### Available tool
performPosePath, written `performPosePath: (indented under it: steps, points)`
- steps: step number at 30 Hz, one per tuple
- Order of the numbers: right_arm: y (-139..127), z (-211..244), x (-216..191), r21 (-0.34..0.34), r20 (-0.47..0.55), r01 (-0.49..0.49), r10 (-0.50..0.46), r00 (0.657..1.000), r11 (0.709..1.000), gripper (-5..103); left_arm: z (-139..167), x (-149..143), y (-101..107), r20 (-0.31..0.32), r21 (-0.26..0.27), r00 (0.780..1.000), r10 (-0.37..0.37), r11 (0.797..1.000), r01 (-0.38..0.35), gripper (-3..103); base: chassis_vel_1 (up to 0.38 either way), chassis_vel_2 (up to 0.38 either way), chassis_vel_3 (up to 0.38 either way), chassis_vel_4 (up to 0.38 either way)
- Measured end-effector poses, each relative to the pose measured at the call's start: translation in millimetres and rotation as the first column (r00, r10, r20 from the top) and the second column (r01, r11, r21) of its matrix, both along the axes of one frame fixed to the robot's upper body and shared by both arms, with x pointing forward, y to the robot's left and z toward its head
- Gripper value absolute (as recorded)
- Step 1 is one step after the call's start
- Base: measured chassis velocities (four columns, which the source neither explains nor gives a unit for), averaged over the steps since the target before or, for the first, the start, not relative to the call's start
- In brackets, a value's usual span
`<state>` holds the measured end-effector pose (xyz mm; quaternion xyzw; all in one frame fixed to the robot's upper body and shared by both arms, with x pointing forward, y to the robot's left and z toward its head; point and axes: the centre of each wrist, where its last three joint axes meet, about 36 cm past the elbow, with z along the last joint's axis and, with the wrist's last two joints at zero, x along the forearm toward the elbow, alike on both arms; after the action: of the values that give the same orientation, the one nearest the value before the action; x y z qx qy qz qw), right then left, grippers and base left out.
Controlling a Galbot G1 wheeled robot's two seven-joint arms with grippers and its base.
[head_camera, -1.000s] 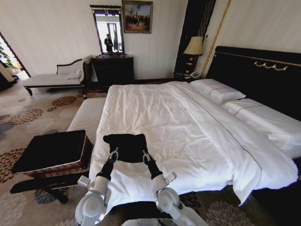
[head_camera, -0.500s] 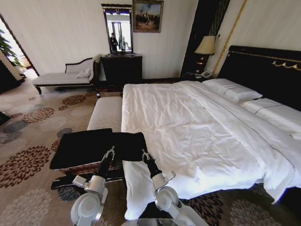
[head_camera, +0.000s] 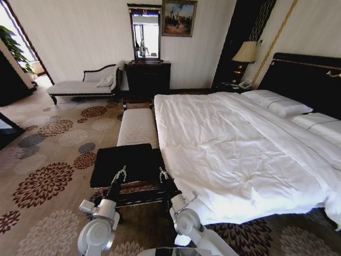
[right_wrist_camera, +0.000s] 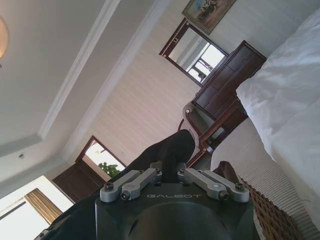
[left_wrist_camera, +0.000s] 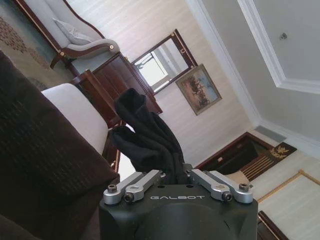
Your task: Fold the clothes on the bed and place them into the basket.
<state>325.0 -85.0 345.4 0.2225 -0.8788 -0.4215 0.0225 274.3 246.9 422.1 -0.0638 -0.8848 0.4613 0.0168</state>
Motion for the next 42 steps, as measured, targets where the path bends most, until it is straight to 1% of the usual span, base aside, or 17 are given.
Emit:
performPosePath:
  steps: [12, 22, 30, 36, 42]
  points:
    - [9.7, -2.8, 3.6, 0.001, -0.015, -0.001, 0.001, 1.000, 1.000, 7, -8.0, 3.1, 7.0, -0.010, 0.011, 1.000, 0.013, 1.000, -0.013, 9, 0.085, 0.093, -0.089, -0.087]
    - [6.8, -6.2, 11.0, -0.019, -0.027, 0.013, -0.013, 1.000, 1.000, 7, -23.3, 8.6, 10.4, -0.034, 0.016, 0.999, 0.015, 1.000, -0.015, 9, 0.041, 0.045, -0.032, -0.035]
    - [12.7, -9.8, 11.4, -0.032, -0.054, 0.029, -0.031, 0.998, 0.999, 7, -25.4, 7.4, 11.5, -0.037, 0.020, 0.999, 0.015, 1.000, -0.015, 9, -0.066, 0.038, 0.066, -0.049]
    - [19.4, -9.0, 9.3, -0.036, -0.082, 0.034, -0.037, 0.996, 0.999, 7, -25.9, 7.0, 13.4, -0.038, 0.024, 0.999, 0.019, 1.000, -0.018, 9, -0.120, 0.155, 0.127, -0.156]
    - [20.2, -9.5, 9.4, -0.050, -0.078, 0.037, -0.041, 0.996, 0.998, 7, -28.2, 8.3, 12.5, -0.041, 0.021, 0.999, 0.019, 1.000, -0.018, 9, -0.143, 0.164, 0.158, -0.134]
